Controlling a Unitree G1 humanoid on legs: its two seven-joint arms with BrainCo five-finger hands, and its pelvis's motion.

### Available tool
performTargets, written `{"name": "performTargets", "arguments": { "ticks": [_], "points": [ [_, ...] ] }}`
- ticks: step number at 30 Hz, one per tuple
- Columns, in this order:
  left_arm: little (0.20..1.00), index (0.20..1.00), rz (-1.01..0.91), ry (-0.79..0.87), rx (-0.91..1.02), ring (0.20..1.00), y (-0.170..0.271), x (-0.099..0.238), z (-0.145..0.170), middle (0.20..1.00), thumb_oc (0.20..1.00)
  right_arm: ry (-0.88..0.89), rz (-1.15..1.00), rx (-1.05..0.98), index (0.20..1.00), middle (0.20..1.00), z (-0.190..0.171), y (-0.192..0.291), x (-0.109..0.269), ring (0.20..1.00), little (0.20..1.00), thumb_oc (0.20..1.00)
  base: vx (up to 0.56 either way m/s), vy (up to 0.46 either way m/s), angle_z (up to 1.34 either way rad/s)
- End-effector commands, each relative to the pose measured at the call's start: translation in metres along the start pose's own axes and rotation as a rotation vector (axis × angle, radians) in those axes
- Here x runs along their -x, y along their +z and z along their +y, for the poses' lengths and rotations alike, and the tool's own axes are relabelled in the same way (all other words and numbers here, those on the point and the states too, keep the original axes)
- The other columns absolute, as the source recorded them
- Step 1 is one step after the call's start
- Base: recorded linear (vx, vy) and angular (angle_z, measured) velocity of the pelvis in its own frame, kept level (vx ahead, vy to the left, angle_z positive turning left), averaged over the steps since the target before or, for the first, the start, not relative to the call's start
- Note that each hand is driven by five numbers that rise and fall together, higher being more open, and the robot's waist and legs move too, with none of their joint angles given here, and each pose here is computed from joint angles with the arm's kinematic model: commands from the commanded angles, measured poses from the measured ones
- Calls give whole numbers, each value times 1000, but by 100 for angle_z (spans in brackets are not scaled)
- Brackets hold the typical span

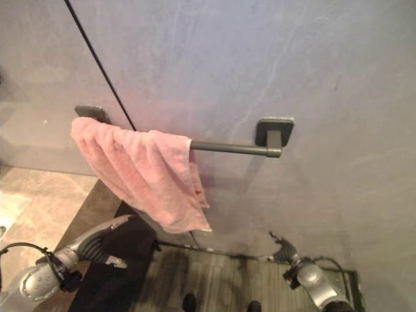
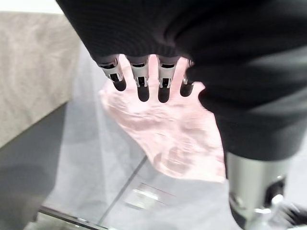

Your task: Put brush and paste in cup on sink, flatten towel.

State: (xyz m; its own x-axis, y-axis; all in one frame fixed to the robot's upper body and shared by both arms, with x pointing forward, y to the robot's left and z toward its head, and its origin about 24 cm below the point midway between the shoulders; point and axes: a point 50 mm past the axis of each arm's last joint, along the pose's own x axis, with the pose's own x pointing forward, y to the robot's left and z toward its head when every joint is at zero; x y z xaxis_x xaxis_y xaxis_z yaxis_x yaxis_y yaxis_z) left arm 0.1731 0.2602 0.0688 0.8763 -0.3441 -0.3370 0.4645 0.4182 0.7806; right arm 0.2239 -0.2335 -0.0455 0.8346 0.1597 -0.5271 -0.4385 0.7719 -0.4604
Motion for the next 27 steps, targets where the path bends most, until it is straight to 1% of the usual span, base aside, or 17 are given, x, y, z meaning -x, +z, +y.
{"name": "performTargets", "arguments": {
  "ticks": [1,2,4,5,7,8,10,11,12,14,15,18,21,24,27],
  "points": [
    [1000,1000,-88,31,10,1000,15,4,23,1000,1000,9,-231,11,1000,1000,-22,51,-2,1000,1000,1000,-45,-29,20],
    [1000,1000,-95,14,0,1000,21,13,32,1000,1000,31,-364,71,1000,1000,-33,80,14,1000,1000,1000,-41,-22,18],
    [1000,1000,-91,6,6,1000,23,18,36,1000,1000,39,-399,79,1000,1000,-36,87,23,1000,1000,1000,-34,-24,16],
    [1000,1000,-96,-4,25,1000,27,25,44,1000,1000,52,-494,106,1000,1000,-41,106,40,1000,1000,1000,-21,-23,16],
    [1000,1000,-97,-11,32,1000,29,28,46,1000,1000,56,-509,101,1000,1000,-42,108,45,1000,1000,1000,-15,-27,12],
    [1000,1000,-91,-3,64,1000,29,36,54,1000,1000,42,-557,114,1000,1000,-45,114,58,1000,1000,1000,-8,-33,16],
    [1000,1000,-83,28,100,1000,27,42,59,1000,1000,25,-576,126,1000,1000,-46,118,65,1000,1000,1000,-8,-23,20],
    [1000,1000,4,115,193,1000,5,51,64,1000,1000,-12,-621,145,1000,1000,-47,126,74,1000,1000,1000,-9,-10,14],
    [1000,1000,4,114,193,1000,5,51,64,1000,1000,-12,-620,143,1000,1000,-46,125,75,1000,1000,1000,-6,-14,11],
    [1000,1000,129,232,182,1000,-15,70,74,1000,1000,-74,-654,149,1000,1000,-45,128,87,1000,1000,1000,21,0,10],
    [1000,1000,133,231,179,1000,-15,71,75,1000,1000,-71,-654,146,1000,1000,-44,128,88,1000,1000,1000,35,8,4],
    [1000,1000,222,341,161,1000,-30,87,84,1000,1000,-121,-650,134,1000,1000,-39,125,89,1000,1000,1000,10,6,0],
    [1000,1000,235,441,164,1000,-37,88,94,1000,1000,-124,-629,56,1000,1000,-30,122,78,1000,1000,1000,12,34,-1],
    [1000,1000,250,501,153,1000,-44,84,101,1000,1000,-92,-626,-1,1000,1000,-21,124,66,1000,1000,1000,27,61,-9],
    [1000,1000,246,541,99,1000,-42,82,114,1000,1000,-11,-591,-88,1000,1000,-11,121,53,1000,1000,1000,18,68,-22]
  ]
}}
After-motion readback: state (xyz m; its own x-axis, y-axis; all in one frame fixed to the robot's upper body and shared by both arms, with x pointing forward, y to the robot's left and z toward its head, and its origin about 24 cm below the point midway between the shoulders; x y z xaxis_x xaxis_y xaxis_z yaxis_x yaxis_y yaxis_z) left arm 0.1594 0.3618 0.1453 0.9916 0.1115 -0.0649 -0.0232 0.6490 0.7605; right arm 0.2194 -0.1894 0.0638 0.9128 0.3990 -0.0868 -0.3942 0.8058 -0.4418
